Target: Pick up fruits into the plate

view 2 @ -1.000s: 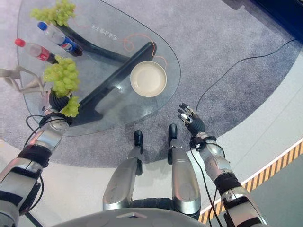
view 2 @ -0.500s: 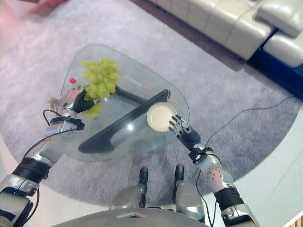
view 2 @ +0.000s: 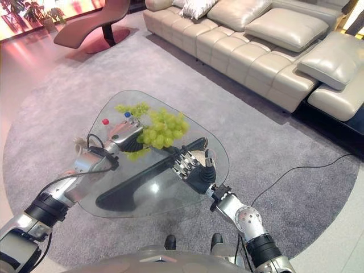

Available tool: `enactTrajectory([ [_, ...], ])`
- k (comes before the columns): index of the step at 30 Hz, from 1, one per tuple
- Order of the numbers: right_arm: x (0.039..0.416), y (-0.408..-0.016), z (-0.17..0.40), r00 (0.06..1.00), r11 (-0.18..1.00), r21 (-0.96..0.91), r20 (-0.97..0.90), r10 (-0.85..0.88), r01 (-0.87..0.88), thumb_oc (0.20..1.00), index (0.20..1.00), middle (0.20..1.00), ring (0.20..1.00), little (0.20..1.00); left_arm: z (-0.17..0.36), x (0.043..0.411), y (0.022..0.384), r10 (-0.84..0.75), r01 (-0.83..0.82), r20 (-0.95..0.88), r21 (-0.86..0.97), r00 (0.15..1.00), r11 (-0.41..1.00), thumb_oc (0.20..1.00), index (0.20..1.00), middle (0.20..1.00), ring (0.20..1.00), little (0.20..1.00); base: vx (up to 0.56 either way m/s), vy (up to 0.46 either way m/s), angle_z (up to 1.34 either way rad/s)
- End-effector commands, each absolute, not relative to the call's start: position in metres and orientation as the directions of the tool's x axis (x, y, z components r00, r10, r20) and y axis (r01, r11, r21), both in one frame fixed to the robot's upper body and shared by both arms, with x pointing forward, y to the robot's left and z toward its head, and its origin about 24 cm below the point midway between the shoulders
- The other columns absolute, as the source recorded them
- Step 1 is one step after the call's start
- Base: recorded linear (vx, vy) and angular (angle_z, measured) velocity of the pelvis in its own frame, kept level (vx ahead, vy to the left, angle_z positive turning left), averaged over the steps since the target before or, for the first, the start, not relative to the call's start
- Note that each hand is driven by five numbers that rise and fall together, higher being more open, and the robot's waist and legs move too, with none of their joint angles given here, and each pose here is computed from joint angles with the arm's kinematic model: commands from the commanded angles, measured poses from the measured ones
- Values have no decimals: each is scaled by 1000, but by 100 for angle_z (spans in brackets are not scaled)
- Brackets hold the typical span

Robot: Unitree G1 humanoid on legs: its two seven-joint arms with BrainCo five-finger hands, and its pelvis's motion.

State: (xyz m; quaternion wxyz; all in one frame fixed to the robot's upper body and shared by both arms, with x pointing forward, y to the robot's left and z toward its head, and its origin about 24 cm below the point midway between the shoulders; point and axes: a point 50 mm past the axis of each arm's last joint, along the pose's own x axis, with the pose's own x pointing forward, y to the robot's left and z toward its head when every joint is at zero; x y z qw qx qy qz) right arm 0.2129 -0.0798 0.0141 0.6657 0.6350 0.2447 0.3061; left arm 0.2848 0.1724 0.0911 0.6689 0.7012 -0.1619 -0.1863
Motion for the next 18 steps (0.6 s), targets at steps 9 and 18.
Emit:
enactTrajectory([
  [9,213,-61,51,662,-139,979,201,722,-146,1000,1000,1000,1000,1000,126,279,143,-657,-99,-91,964,749,-247,200,200,200,200,200,-23,-27,-4],
  [18,212,-57,52,662,-131,981,194,724,-143,1000,1000,1000,1000,1000,124,268,130,-717,-77,-197,941,669,-331,200,200,200,200,200,-16,-16,-3],
])
